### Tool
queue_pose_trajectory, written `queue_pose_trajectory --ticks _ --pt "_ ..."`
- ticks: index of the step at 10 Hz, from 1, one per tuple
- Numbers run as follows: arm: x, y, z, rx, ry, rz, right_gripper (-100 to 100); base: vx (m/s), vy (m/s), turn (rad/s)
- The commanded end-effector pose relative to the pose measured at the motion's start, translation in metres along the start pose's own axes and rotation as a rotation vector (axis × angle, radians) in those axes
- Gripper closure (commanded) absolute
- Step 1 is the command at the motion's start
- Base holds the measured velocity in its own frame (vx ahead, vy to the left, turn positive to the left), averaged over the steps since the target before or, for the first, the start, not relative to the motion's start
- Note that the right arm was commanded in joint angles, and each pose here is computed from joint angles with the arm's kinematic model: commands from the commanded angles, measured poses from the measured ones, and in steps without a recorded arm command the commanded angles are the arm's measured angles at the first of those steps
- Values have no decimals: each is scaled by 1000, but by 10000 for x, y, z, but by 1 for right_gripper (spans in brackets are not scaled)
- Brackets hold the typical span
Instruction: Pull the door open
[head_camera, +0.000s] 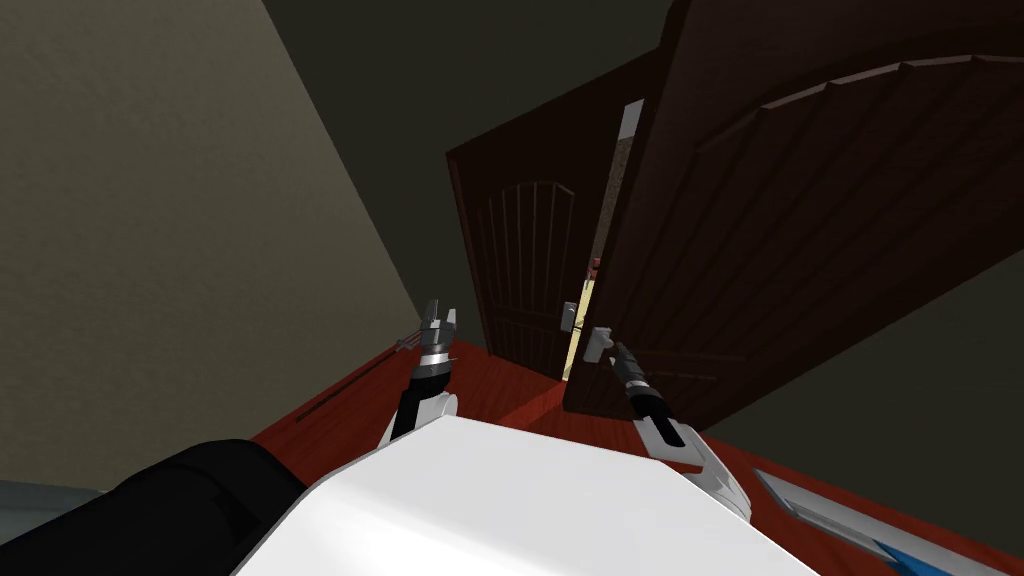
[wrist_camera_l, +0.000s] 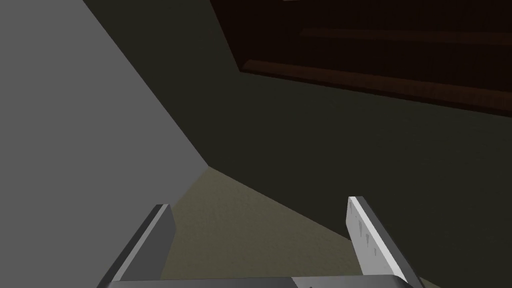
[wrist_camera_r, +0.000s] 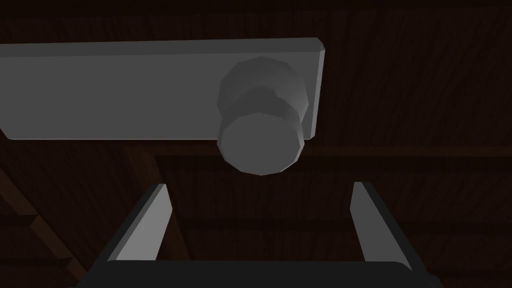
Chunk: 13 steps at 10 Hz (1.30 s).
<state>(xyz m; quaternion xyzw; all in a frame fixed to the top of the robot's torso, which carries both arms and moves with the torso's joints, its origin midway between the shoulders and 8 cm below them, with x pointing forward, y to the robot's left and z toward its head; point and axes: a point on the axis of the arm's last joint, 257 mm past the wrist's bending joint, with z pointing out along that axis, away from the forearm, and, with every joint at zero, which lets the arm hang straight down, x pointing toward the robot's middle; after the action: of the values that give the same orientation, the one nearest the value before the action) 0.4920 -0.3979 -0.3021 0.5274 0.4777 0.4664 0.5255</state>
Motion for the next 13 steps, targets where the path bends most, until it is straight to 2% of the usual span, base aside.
queue_pose_trajectory --ticks 1,2,3,9,10,13 --pt "93 30 13 -7 23 5 -100 -192 -20 65" --pt "157 52 18 -11 39 8 -100 -196 -24 71" --pt "112 41 7 -8 29 5 -100 -84 -13 13" --pt "121 61 59 -16 21 8 -100 152 -4 18" --pt "121 61 59 -16 21 8 100 -6 3 -6" --pt "121 61 59 -16 21 8 100 -25 0 1"
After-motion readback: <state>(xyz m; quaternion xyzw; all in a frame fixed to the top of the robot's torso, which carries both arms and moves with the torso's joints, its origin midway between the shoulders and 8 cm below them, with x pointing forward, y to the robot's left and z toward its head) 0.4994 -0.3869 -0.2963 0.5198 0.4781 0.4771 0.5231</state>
